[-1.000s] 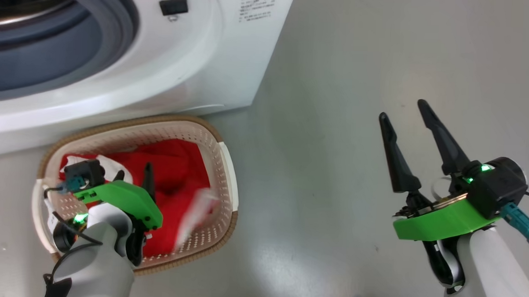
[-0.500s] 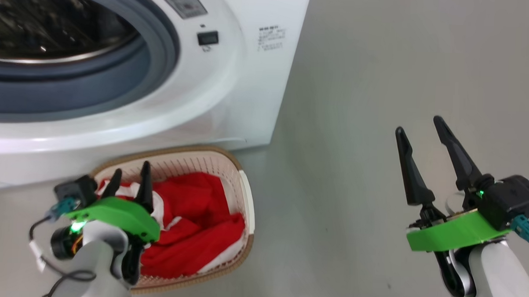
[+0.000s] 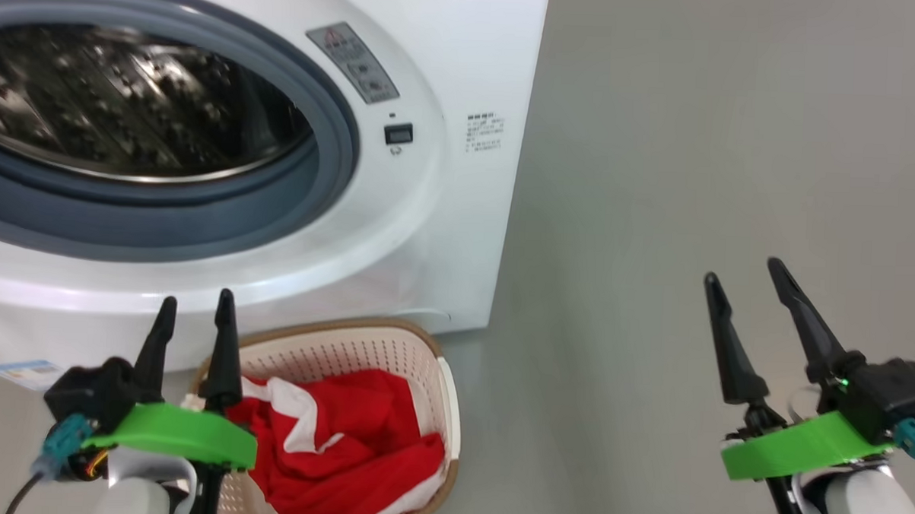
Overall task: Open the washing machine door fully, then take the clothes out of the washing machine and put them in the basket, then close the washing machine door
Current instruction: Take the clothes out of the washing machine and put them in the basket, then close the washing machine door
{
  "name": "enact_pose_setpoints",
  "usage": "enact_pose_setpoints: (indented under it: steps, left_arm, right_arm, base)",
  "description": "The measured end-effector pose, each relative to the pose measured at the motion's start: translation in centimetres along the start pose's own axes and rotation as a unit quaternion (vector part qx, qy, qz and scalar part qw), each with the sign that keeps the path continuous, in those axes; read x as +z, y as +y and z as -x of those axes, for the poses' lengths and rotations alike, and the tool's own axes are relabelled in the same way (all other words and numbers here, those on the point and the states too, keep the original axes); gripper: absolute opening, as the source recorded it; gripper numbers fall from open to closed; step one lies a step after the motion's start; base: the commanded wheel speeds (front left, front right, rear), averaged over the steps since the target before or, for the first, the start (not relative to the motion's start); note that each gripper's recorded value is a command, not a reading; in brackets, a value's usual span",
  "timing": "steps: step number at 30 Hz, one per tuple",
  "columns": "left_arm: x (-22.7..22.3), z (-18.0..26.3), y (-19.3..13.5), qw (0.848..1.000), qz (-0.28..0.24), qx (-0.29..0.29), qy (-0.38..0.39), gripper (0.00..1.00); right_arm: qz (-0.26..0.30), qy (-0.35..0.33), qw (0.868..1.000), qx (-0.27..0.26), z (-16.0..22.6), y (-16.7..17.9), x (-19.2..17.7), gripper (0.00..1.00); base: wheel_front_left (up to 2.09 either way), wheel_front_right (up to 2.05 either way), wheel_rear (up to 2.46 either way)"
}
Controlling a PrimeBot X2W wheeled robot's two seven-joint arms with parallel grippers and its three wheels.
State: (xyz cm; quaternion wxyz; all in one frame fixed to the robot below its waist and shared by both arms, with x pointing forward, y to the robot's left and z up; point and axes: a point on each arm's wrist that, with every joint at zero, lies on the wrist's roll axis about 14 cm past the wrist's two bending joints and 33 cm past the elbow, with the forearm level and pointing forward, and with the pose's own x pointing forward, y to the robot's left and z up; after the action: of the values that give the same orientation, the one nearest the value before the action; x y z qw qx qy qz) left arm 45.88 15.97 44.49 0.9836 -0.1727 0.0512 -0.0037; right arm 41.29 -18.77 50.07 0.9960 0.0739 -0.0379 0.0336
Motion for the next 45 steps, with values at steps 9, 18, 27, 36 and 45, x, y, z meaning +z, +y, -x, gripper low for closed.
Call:
enact_pose_setpoints:
  steps: [9, 18, 27, 36, 45]
  left_arm:
    - [5.0, 3.5, -1.1, 0.996, -0.030, -0.030, -0.077, 1.00]
    - [6.3, 6.5, -0.5, 0.995, -0.022, -0.026, -0.098, 1.00]
    - [6.2, 8.5, -0.1, 0.995, -0.030, -0.022, -0.098, 1.00]
    - [6.4, 8.8, -0.3, 0.994, -0.039, -0.025, -0.101, 1.00]
    - [6.3, 9.0, -0.1, 0.994, -0.046, -0.022, -0.099, 1.00]
  right_arm:
    - [0.007, -0.027, 1.000, -0.003, 1.9, 0.3, 2.2, 1.00]
    - [0.011, -0.044, 0.999, -0.013, 3.6, -0.1, 3.5, 1.00]
    - [0.017, -0.049, 0.998, -0.020, 5.2, -0.4, 4.0, 1.00]
    - [0.018, -0.058, 0.998, -0.019, 5.4, -0.3, 4.6, 1.00]
    - [0.017, -0.052, 0.998, -0.019, 5.7, -0.3, 4.1, 1.00]
  base:
    - [0.00, 0.00, 0.00]
    - [0.00, 0.00, 0.00]
    - [0.00, 0.00, 0.00]
    - [0.00, 0.00, 0.00]
    - [-0.11, 0.04, 0.07]
